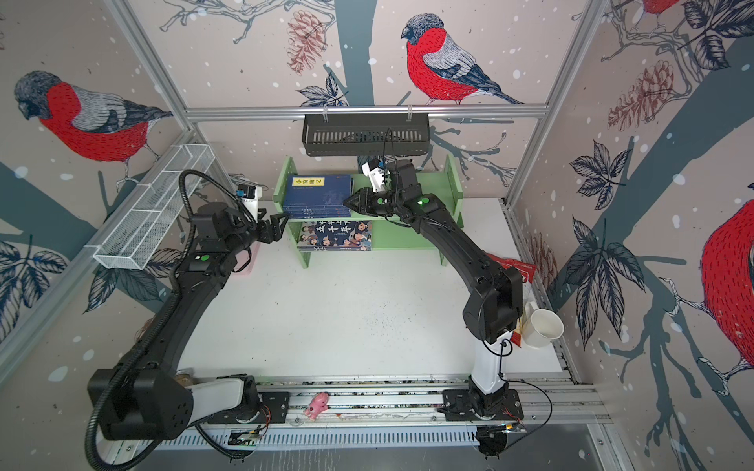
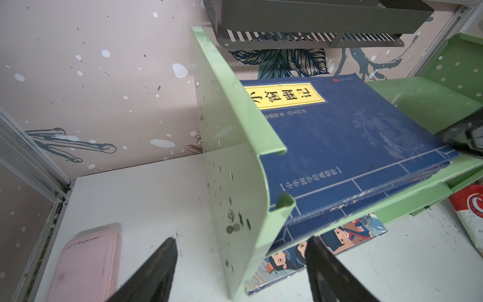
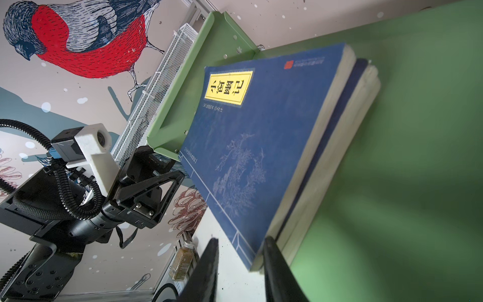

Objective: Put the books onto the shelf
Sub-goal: 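Press the right gripper against the stack's edge to align the books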

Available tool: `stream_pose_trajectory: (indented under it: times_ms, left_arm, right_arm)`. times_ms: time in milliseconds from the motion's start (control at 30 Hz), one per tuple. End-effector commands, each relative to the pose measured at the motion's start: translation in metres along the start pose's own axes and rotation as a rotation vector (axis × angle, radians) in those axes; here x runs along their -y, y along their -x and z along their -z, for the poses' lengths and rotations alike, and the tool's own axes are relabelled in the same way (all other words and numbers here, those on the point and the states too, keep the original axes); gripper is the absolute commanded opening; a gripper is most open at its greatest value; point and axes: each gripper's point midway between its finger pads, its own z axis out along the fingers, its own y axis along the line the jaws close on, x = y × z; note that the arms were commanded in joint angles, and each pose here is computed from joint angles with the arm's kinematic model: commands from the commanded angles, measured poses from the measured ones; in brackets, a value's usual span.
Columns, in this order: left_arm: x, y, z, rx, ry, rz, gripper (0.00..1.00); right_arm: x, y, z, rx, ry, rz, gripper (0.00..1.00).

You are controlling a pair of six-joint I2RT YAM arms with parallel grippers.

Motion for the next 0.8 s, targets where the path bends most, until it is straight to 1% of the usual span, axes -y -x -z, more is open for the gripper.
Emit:
stream_pose_trajectory:
  times_ms: [0, 200, 300, 400, 567, 767]
  left_arm:
    - [0.0, 0.018, 0.003, 0.056, 0.005, -0.034, 0.77]
    - [0.006, 0.035, 0.012, 0.072, -0.014, -0.038, 0.77]
    - [0.011, 0.042, 0.017, 0.075, -0.029, -0.039, 0.78]
    - [0.011, 0.044, 0.021, 0.073, -0.025, -0.032, 0.79]
    - [0.012, 0.027, 0.022, 0.034, -0.024, -0.021, 0.78]
    - [0.014, 0.002, 0.023, -0.007, -0.031, -0.011, 0.77]
  right_arm:
    - [-0.015, 0.002, 0.007, 0.008, 0.028, 0.039, 0.32]
    - [-0.019, 0.011, 0.017, 0.034, 0.016, 0.052, 0.32]
    - [-0.016, 0.019, 0.022, 0.061, 0.003, 0.054, 0.35]
    - [-0.012, 0.025, 0.027, 0.081, -0.001, 0.046, 0.35]
    - [-0.012, 0.027, 0.033, 0.097, -0.001, 0.058, 0.35]
    - [0.004, 0.047, 0.044, 0.135, -0.012, 0.044, 0.35]
